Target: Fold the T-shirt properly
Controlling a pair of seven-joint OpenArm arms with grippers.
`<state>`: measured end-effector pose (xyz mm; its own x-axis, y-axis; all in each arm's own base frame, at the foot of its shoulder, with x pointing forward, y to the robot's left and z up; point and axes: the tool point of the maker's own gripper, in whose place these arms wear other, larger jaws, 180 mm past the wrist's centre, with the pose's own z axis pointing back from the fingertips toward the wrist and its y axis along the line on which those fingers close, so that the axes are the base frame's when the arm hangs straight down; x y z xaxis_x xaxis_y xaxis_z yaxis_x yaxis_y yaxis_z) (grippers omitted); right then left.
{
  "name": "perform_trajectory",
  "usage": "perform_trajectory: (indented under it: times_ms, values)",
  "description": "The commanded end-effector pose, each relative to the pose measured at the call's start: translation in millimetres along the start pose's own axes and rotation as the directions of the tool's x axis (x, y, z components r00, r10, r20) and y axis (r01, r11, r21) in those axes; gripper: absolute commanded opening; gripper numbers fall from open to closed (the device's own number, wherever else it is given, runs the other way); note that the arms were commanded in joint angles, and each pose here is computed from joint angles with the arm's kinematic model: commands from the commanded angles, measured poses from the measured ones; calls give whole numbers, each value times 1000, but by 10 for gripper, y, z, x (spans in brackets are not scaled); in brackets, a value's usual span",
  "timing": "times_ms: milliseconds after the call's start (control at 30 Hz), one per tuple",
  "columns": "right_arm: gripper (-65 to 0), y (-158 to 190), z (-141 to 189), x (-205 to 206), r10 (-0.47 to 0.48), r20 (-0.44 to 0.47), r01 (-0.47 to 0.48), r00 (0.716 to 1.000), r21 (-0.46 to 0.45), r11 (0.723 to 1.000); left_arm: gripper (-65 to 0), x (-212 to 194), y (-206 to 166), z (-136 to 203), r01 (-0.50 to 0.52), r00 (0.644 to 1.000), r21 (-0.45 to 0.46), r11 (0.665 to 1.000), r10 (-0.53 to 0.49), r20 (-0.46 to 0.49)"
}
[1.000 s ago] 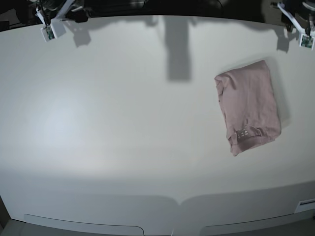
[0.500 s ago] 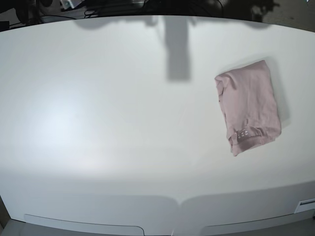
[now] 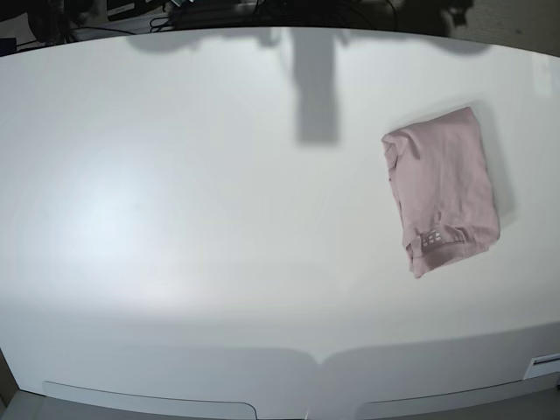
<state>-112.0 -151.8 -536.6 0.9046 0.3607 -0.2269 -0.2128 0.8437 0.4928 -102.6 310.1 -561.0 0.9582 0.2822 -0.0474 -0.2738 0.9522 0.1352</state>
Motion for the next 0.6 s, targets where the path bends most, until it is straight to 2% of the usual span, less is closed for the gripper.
perform_trajectory:
  times_ms: [0, 133, 233, 333, 400, 500, 567]
  values:
    - [-409, -57, -28, -134, 9, -52, -10, 999, -2, 1000, -315, -201, 135, 1, 5, 999, 22, 1000, -4, -53]
    - [-409, -297, -206, -334, 47, -155, -56, 987, -54, 997, -315, -339, 48, -141, 31, 998, -39, 999, -33, -45]
    - [-409, -448, -311, -379, 48, -178, -70, 983, -120, 990, -315, -337, 39, -237, 59, 998, -33, 998, -58, 31]
    - [-409, -618, -334, -452, 49, -251, -99, 967, -190, 977, -315, -318, -121, -343, 172, 981, -40, 984, -167, 97]
    - [-409, -702, -333, -461, 63, -289, -130, 955, -218, 967, -315, -382, -324, -415, 247, 967, -93, 964, -240, 87]
    - [-409, -779, -325, -383, 71, -303, -149, 950, -242, 959, -315, -456, -633, -475, 240, 971, -195, 951, -230, 73]
    - [-409, -810, -311, -296, 79, -296, -158, 952, -251, 955, -315, -431, -767, -491, 231, 972, -223, 947, -217, 86]
